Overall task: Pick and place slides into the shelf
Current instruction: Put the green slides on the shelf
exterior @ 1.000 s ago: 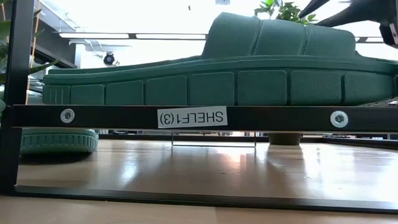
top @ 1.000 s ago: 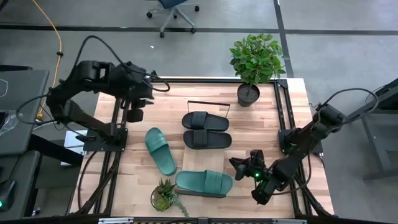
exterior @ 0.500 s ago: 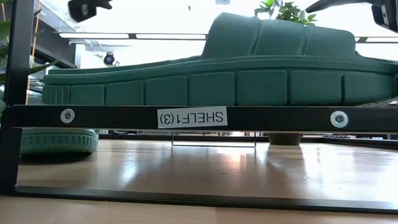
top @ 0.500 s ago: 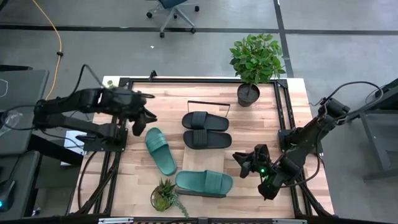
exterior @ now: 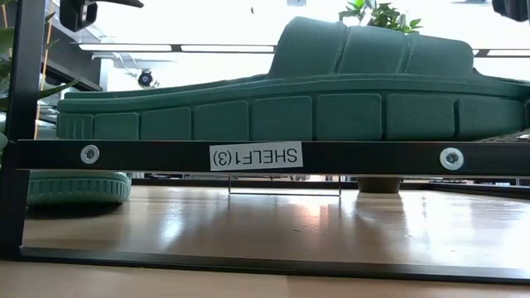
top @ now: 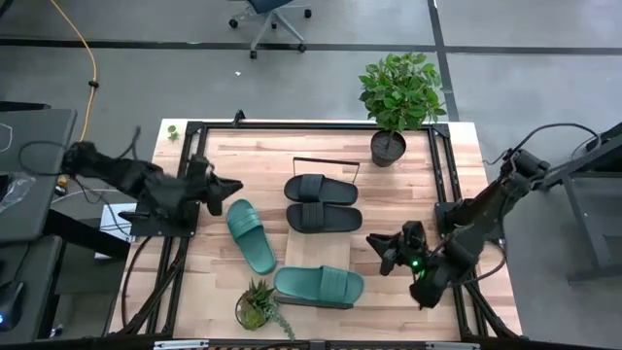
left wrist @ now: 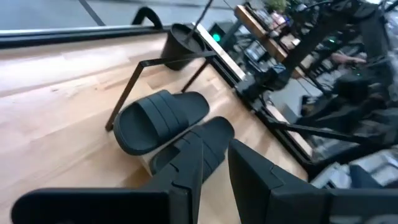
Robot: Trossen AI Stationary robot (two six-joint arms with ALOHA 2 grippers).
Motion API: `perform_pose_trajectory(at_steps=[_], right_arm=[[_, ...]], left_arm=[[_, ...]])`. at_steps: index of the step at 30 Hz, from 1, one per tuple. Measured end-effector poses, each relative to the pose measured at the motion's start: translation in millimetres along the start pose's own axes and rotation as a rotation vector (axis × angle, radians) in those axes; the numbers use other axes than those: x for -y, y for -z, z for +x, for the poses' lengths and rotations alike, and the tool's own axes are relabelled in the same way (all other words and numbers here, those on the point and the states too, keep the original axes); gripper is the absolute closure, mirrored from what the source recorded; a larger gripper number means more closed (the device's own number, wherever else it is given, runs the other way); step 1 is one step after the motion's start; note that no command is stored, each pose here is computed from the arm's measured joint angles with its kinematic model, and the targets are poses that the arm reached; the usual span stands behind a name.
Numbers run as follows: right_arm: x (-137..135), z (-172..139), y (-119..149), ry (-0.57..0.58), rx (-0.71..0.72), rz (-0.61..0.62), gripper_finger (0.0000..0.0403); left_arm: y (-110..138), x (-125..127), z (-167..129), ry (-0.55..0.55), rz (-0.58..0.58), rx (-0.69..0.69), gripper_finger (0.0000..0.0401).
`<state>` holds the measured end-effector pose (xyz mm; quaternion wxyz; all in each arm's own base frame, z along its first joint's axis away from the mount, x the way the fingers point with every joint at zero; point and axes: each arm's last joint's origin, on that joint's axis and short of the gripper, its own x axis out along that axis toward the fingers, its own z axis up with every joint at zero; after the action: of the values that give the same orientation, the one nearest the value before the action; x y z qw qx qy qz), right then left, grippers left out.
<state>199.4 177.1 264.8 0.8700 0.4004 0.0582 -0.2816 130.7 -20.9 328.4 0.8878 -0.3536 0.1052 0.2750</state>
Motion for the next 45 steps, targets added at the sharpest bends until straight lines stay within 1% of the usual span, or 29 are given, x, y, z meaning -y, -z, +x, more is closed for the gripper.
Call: perform_pose_trajectory(at_steps=[4, 10, 14, 17, 23, 26, 29, 31, 37, 41, 45], right_arm=[[-7.3, -17.2, -39.0, -0.062, -0.014, -0.081, 0.0319], [-1.9, -38.8, -97.9, -0.177, -0.099, -0.113, 0.0319], [1.8, -45.2, -121.8, -0.235, -0.101, -0.132, 0.0319], [6.0, -47.3, -134.9, -0.263, -0.110, -0.154, 0.0319], [12.8, -46.1, -153.5, -0.323, -0.160, -0.206, 0.0319], [13.6, -45.6, -159.8, -0.404, -0.233, -0.242, 0.0319], [14.2, -46.5, -162.5, -0.489, -0.319, -0.268, 0.0319], [14.6, -47.3, -163.6, -0.522, -0.353, -0.273, 0.0319], [16.1, -51.8, -166.3, -0.596, -0.399, -0.308, 0.0319], [17.1, -54.2, -168.0, -0.626, -0.414, -0.318, 0.0319], [17.5, -54.6, -168.5, -0.630, -0.412, -0.324, 0.0319]], left_arm=[[21.6, 14.5, 3.4, -0.051, 0.003, 0.076, 0.0334], [52.9, 22.6, 7.7, -0.141, -0.025, 0.248, 0.0334], [69.7, 26.1, 17.3, -0.173, -0.041, 0.294, 0.0334], [81.2, 30.2, 26.8, -0.184, -0.079, 0.322, 0.0334], [109.3, 35.2, 47.9, -0.209, -0.106, 0.378, 0.0334], [123.1, 36.9, 60.3, -0.222, -0.119, 0.392, 0.0334], [136.9, 41.3, 74.6, -0.220, -0.136, 0.412, 0.0334], [144.2, 43.6, 81.8, -0.215, -0.149, 0.428, 0.0334], [164.5, 45.0, 99.7, -0.206, -0.133, 0.508, 0.0334], [173.8, 43.2, 104.5, -0.224, -0.128, 0.443, 0.0334], [180.9, 41.3, 102.0, -0.270, -0.075, 0.259, 0.0334]])
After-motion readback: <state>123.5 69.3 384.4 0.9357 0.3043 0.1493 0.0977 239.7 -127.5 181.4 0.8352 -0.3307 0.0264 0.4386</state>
